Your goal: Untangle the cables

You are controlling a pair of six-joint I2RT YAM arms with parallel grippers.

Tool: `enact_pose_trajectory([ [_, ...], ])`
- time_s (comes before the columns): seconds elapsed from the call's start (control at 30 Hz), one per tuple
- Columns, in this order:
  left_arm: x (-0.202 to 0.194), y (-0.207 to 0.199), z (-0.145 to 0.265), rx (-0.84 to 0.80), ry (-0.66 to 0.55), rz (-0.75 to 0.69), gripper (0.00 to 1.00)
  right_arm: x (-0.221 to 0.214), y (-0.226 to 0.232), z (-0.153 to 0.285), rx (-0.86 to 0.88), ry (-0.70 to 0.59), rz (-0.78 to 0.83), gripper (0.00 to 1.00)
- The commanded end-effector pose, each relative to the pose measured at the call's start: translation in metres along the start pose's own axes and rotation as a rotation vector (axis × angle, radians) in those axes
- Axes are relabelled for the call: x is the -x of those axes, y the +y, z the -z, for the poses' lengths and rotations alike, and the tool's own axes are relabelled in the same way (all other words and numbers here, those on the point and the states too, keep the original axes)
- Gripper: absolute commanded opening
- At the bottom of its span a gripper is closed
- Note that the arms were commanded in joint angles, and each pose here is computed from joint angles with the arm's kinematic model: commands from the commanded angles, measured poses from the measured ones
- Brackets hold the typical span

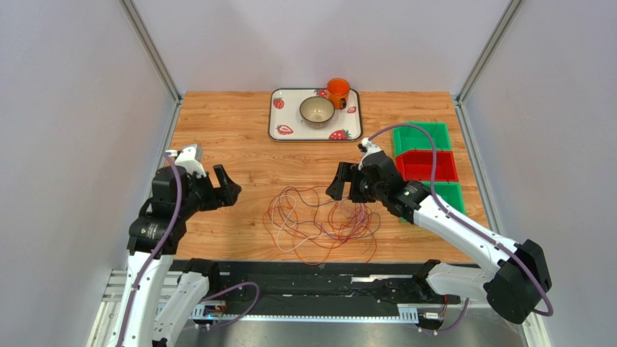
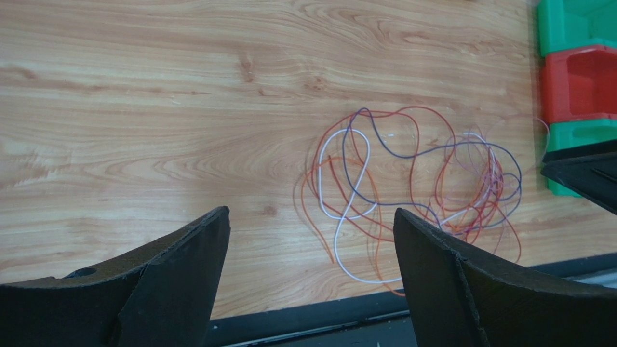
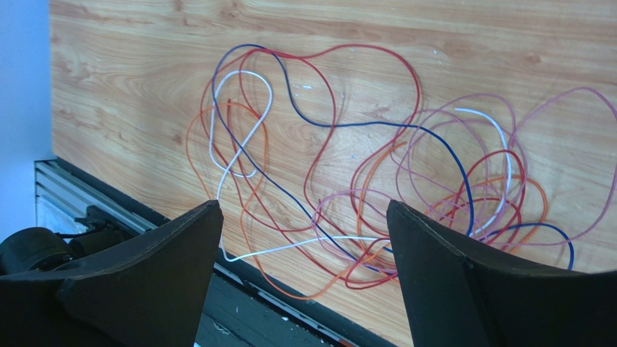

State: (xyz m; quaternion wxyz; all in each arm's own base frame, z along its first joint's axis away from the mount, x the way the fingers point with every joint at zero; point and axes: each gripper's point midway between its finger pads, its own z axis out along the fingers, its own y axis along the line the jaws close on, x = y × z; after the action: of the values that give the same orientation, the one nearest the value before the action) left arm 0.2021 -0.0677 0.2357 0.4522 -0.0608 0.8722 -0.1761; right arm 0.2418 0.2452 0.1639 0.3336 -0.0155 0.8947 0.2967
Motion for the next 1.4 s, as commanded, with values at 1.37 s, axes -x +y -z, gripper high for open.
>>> enact_pose_trajectory([
  [1.37, -0.003, -0.025, 0.004, -0.042, -0.033, -0.189, 0.76, -0.026, 0.094, -0.164, -0.135, 0.332, 0.092, 0.72],
])
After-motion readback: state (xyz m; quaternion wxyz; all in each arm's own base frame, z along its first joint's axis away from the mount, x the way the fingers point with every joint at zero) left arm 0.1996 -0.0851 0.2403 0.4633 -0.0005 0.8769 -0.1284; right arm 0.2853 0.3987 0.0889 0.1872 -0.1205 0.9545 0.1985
